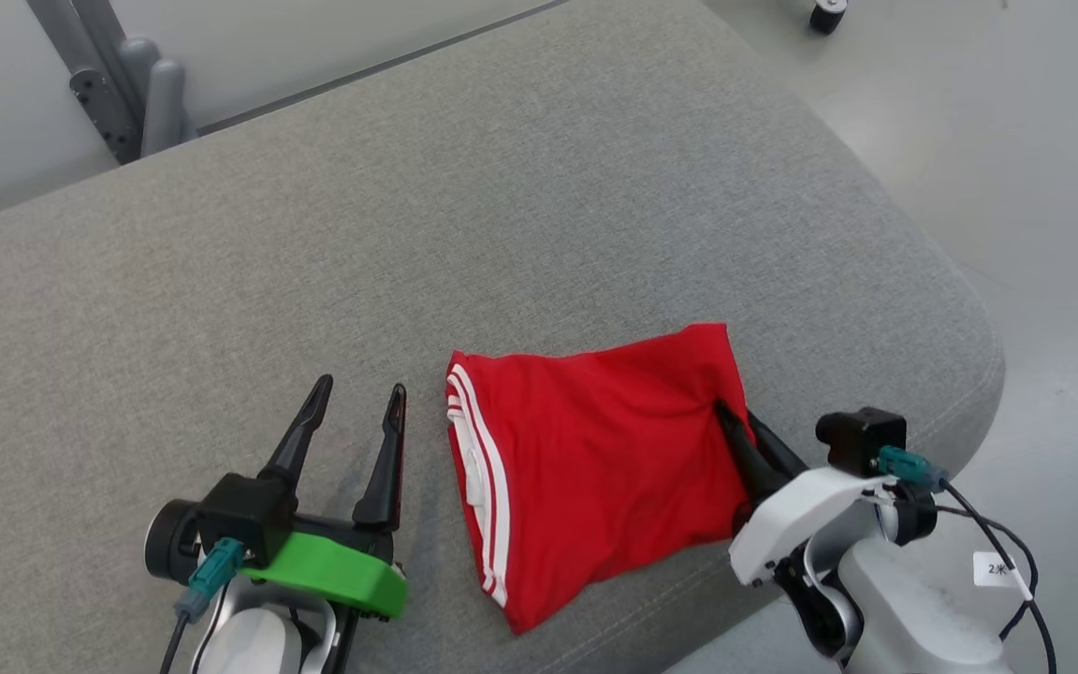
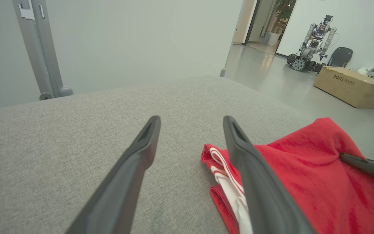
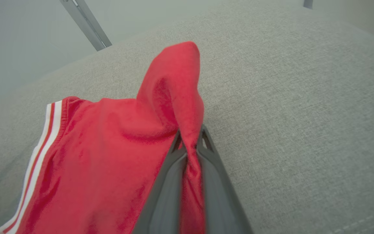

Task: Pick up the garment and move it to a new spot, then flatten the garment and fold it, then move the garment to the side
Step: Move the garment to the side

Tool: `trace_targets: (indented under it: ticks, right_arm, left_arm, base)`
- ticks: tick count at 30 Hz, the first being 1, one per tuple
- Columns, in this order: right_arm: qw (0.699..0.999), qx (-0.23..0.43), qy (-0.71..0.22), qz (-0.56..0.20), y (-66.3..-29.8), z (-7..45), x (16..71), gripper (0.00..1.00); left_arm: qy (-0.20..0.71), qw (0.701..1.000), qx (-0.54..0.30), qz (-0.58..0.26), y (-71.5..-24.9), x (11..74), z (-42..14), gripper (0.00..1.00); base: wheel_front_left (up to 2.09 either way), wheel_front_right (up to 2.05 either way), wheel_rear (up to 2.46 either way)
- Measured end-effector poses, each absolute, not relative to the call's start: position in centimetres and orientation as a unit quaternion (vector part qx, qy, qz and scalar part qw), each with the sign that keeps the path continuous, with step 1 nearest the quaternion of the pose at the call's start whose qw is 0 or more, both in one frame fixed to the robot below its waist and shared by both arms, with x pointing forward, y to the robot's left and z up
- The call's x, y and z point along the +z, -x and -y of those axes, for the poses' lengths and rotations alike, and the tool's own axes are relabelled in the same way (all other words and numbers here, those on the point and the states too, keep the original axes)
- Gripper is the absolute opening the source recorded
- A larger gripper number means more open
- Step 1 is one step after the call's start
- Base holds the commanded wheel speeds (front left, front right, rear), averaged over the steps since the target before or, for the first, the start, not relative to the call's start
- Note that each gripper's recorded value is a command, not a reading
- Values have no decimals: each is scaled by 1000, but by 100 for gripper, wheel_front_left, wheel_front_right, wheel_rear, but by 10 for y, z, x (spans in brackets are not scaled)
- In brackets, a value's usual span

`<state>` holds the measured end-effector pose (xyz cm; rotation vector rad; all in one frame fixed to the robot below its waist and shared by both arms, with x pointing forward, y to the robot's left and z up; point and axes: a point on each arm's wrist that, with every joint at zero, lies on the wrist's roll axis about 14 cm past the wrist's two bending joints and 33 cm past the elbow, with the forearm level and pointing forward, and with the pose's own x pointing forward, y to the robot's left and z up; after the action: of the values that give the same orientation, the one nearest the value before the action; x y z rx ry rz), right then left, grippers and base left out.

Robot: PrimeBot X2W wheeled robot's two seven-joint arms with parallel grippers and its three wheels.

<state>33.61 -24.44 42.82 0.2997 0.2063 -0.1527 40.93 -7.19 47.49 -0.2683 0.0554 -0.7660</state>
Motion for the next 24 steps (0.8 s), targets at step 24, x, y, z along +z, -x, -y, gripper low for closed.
trace_targets:
  ticks: [24]
  right_arm:
    - [983, -165, 20, -80, -495, 384, 468, 0]
  left_arm:
    - [69, 950, -303, -17, -469, 434, -12, 100]
  base:
    - [0, 0, 0]
